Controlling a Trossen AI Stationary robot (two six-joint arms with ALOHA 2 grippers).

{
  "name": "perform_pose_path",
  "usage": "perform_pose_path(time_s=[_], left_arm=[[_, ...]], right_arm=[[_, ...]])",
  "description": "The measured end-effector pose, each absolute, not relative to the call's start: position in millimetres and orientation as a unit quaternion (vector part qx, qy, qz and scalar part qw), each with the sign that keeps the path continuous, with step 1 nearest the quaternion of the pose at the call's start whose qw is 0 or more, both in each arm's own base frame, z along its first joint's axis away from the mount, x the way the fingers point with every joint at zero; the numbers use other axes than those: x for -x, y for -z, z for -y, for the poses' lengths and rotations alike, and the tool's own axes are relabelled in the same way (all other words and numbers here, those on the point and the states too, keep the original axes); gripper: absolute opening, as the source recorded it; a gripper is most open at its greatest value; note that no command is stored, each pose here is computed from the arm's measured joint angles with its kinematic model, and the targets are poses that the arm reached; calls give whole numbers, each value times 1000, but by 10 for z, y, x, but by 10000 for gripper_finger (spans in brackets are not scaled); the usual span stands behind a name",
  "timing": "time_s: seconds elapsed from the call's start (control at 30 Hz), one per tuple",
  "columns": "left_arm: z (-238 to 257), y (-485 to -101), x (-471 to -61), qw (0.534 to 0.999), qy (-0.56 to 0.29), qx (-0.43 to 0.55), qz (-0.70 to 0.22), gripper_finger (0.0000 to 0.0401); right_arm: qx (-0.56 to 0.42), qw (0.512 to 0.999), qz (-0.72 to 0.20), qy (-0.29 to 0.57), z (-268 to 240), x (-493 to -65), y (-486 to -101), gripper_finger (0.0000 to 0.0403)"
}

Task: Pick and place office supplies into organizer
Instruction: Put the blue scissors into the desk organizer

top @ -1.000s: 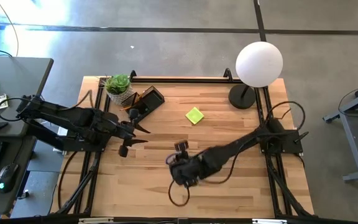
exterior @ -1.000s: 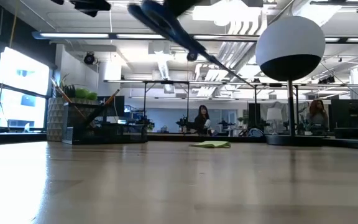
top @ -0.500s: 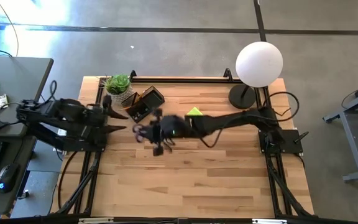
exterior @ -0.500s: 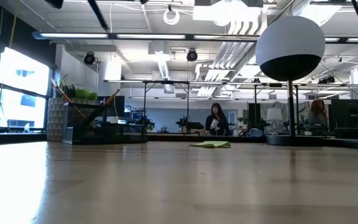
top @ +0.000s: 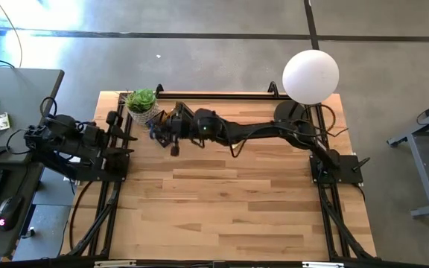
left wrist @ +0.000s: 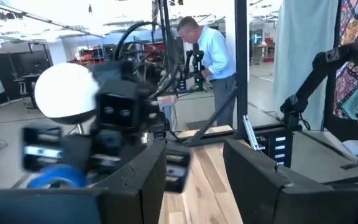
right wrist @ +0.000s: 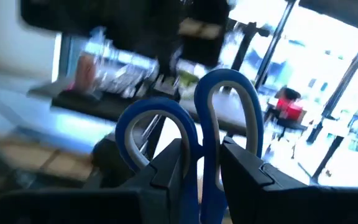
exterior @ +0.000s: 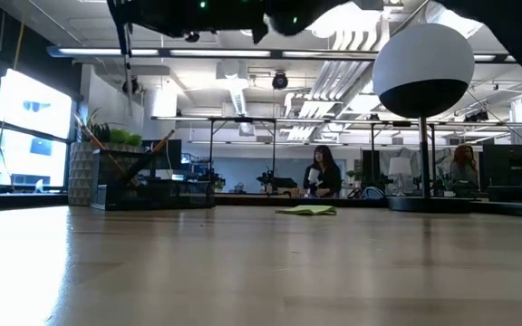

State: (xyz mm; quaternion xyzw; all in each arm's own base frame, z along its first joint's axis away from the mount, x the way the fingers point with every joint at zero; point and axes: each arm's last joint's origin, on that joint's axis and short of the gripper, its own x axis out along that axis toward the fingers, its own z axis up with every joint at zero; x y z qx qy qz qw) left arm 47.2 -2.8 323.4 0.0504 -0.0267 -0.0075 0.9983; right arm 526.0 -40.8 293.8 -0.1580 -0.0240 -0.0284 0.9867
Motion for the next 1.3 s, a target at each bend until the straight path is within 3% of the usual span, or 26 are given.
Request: perform_pose_path(time_s=[0.17, 0.5, 0.83, 1.3], left_arm=[[27, -3245, -467, 998, 6, -60, 33, 149], [27, -3236, -468, 997, 6, -77, 29, 149], [27, -3265, -466, 995, 4, -89, 44, 149], [27, -3265, -466, 993, 3, -114, 44, 149]], right_arm=[[140, 983, 101, 60, 719, -5335, -2773, 84], [132, 977, 131, 104, 944, -5430, -2353, 81], [104, 974, 139, 143, 1153, -5393, -2331, 81], [66, 980, 109, 150, 1201, -5475, -1870, 82]])
